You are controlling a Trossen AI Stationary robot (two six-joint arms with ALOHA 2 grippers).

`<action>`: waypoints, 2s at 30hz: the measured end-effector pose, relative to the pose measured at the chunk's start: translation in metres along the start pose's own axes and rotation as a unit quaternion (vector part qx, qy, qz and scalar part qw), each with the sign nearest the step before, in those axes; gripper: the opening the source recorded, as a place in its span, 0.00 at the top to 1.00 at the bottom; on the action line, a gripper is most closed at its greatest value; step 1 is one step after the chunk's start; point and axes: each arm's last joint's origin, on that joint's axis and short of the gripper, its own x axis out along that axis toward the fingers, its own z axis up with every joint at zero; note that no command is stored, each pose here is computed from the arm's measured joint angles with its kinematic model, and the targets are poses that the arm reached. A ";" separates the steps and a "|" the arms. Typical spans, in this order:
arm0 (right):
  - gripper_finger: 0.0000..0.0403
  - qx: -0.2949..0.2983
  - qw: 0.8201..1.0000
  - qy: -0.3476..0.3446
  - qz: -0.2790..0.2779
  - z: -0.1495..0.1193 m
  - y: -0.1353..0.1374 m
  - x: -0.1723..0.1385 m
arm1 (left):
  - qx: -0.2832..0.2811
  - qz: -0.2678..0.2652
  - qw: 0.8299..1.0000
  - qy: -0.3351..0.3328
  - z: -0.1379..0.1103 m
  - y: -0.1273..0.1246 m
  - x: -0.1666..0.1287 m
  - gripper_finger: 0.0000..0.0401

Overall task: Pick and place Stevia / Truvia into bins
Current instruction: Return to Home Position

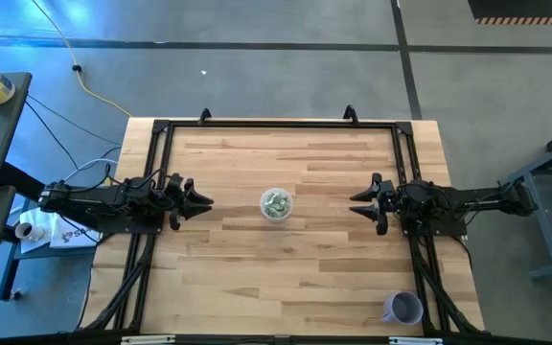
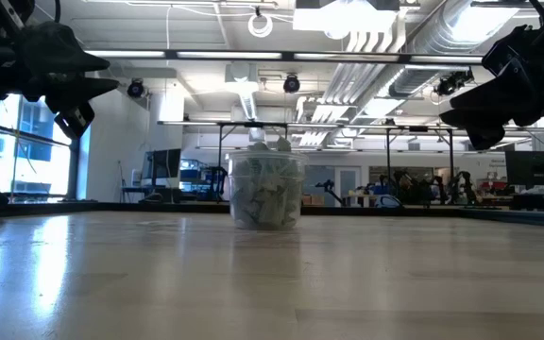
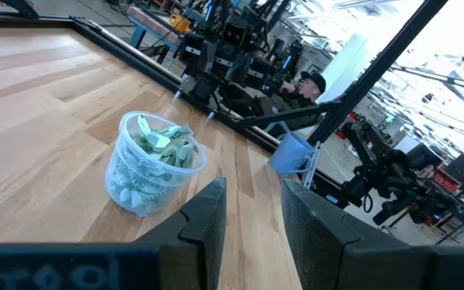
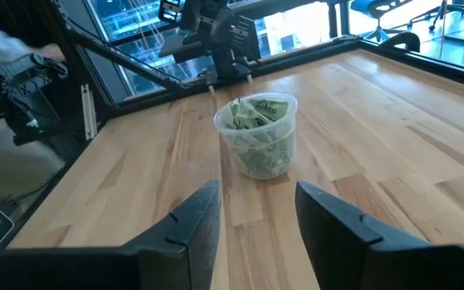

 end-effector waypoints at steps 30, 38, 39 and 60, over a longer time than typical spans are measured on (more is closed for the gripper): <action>0.60 0.000 1.000 0.001 0.000 0.000 0.000 0.000 | 0.000 0.000 1.000 0.000 0.000 0.000 0.000 0.61; 0.61 0.000 1.000 0.001 0.000 0.000 0.000 0.000 | 0.000 0.000 1.000 0.000 0.000 0.000 0.000 0.61; 0.61 0.000 1.000 0.001 0.000 0.000 0.000 0.000 | 0.000 0.000 1.000 0.000 0.000 0.000 0.000 0.61; 0.60 0.000 1.000 0.002 0.000 -0.001 0.000 0.000 | 0.000 0.000 1.000 0.000 0.000 0.000 0.000 0.61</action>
